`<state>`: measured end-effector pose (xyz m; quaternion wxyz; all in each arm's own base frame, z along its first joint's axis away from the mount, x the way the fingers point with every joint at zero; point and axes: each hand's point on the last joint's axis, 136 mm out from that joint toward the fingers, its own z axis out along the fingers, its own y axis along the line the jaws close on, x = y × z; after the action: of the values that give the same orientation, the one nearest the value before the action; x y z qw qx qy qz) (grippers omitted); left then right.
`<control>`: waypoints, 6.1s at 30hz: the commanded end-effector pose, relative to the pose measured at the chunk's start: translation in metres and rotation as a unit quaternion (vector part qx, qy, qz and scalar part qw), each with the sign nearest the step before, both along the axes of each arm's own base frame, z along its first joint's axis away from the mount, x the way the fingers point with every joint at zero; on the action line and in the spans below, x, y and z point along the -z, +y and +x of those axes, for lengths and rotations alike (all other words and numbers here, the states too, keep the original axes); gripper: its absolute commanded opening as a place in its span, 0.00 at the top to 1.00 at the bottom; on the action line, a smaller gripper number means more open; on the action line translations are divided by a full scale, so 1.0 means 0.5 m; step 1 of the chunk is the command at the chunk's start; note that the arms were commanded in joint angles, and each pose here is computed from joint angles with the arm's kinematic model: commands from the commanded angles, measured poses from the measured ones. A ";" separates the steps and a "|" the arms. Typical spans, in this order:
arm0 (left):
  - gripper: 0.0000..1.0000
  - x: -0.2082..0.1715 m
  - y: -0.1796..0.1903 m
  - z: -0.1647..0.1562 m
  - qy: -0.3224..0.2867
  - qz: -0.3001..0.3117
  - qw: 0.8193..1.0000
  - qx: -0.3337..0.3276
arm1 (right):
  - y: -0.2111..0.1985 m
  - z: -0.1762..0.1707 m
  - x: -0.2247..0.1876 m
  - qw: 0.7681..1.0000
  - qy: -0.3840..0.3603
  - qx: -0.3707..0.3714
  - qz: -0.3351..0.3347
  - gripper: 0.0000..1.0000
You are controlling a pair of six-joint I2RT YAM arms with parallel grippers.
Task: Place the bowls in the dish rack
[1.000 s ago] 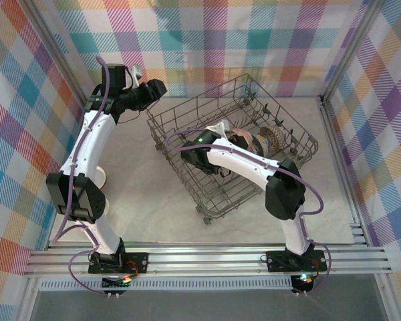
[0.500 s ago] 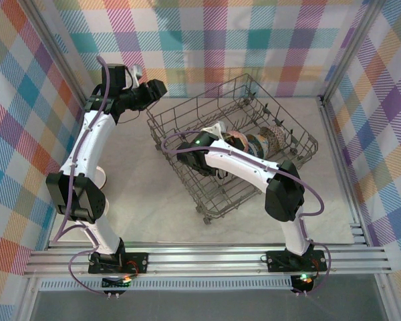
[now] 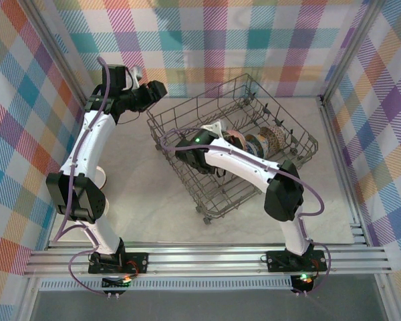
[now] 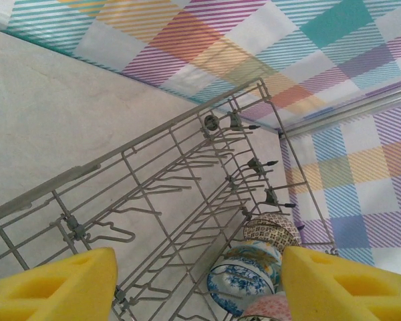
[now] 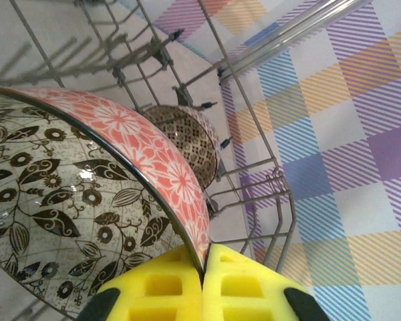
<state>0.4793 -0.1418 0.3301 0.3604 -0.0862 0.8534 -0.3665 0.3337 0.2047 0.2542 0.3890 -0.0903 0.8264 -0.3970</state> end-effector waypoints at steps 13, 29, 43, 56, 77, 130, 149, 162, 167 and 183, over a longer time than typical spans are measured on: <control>0.36 -0.057 0.106 -0.165 -0.037 0.151 0.987 -0.048 | -0.066 0.118 -0.133 0.992 -0.007 -0.076 0.104 1.00; 0.69 0.291 0.115 -0.411 0.261 0.155 0.953 -0.027 | -0.108 0.225 -0.161 0.984 0.000 -0.115 0.138 1.00; 0.73 0.444 -0.076 -0.458 0.304 0.145 0.938 0.081 | -0.168 0.221 -0.187 0.981 0.013 -0.112 0.158 1.00; 0.73 0.491 -0.237 -0.456 0.293 0.101 0.939 0.150 | -0.235 0.237 -0.168 0.983 0.039 -0.087 0.155 1.00; 0.58 0.480 -0.412 -0.347 0.240 0.049 0.954 0.174 | -0.268 0.258 -0.122 0.980 0.069 -0.066 0.176 1.00; 0.45 0.190 -0.331 -0.359 0.007 0.108 0.968 0.225 | -0.328 0.075 -0.079 0.993 0.106 0.025 0.033 1.00; 0.39 -0.003 -0.495 -0.201 -0.138 0.060 0.935 0.322 | -0.242 0.051 -0.154 0.966 0.152 -0.084 0.192 1.00; 0.35 0.029 -0.556 -0.201 -0.130 0.014 0.915 0.381 | -0.226 0.046 -0.160 0.959 0.163 -0.099 0.210 1.00; 0.41 0.061 -0.559 -0.186 -0.111 0.023 0.921 0.373 | -0.208 0.054 -0.160 0.954 0.167 -0.114 0.222 1.00; 1.00 0.024 -0.596 -0.167 -0.086 -0.089 0.925 0.360 | -0.205 0.079 -0.167 0.957 0.124 -0.104 0.239 0.88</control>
<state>0.3985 -0.4301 0.2770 0.2586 0.2274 0.8056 -0.4821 0.3671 0.1021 0.3242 0.2937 -0.1545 0.9323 -0.1440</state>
